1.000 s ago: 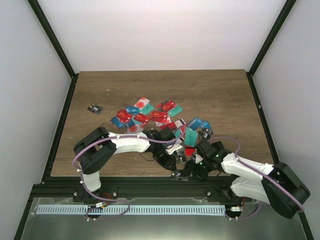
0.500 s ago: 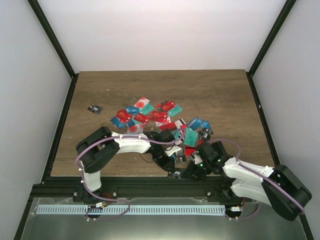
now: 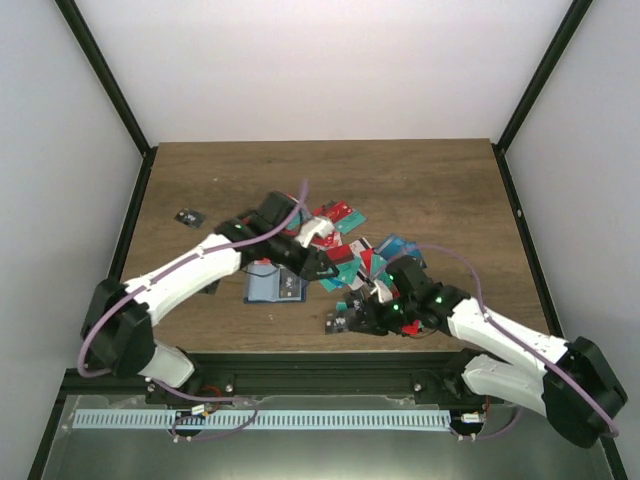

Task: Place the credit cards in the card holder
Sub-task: Pick up the credit card from the center of the board.

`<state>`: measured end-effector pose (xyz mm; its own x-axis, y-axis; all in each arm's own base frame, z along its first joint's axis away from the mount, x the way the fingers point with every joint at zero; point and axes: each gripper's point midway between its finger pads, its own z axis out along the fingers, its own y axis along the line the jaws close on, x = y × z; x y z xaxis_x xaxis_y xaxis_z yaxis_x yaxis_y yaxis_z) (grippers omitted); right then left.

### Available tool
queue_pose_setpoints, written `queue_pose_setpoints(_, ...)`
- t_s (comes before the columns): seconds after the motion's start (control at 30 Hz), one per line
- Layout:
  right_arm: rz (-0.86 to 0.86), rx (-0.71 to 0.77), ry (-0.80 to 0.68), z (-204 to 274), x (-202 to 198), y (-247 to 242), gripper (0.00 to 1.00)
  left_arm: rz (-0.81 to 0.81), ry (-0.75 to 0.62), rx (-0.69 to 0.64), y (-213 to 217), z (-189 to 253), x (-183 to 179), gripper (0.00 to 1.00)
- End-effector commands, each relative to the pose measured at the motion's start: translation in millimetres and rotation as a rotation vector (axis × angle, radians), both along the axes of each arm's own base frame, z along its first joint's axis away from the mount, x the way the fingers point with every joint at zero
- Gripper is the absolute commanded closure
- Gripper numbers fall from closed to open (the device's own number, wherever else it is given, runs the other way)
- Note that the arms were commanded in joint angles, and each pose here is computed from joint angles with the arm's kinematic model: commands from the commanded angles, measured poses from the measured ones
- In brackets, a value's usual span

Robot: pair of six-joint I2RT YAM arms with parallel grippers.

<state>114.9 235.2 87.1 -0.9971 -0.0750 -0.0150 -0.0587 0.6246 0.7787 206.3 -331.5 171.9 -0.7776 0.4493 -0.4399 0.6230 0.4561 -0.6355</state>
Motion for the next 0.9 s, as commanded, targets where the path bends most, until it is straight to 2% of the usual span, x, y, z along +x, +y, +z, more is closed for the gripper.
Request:
queue_pose_setpoints(0.0, 0.195, 0.053, -0.135, 36.5, 6.4, 17.4, 0.99, -0.034, -0.029, -0.039, 28.7, 22.7, -0.9, 0.52)
queue_pose_setpoints(0.17, 0.333, 0.103, -0.357, 83.6, 25.5, 34.6, 0.99, -0.058, -0.122, -0.181, 32.8, 58.8, -3.9, 0.48)
queue_pose_setpoints(0.37, 0.470, 0.154, -0.661, 127.5, 37.9, 43.1, 0.99, -0.107, -0.283, -0.253, 38.7, 97.2, -13.2, 0.49)
queue_pose_setpoints(0.57, 0.580, 0.227, -0.764, 146.4, 33.5, 50.9, 0.99, -0.206, -0.322, -0.284, 46.6, 109.4, -36.6, 0.54)
queue_pose_setpoints(0.73, 0.640, 0.252, -0.777, 150.3, 25.5, 49.9, 0.99, -0.204, -0.355, -0.212, 54.7, 103.4, -35.4, 0.55)
queue_pose_setpoints(0.87, 0.664, 0.281, -0.779, 149.7, 18.1, 48.2, 0.99, -0.221, -0.329, -0.192, 55.8, 93.6, -37.7, 0.56)
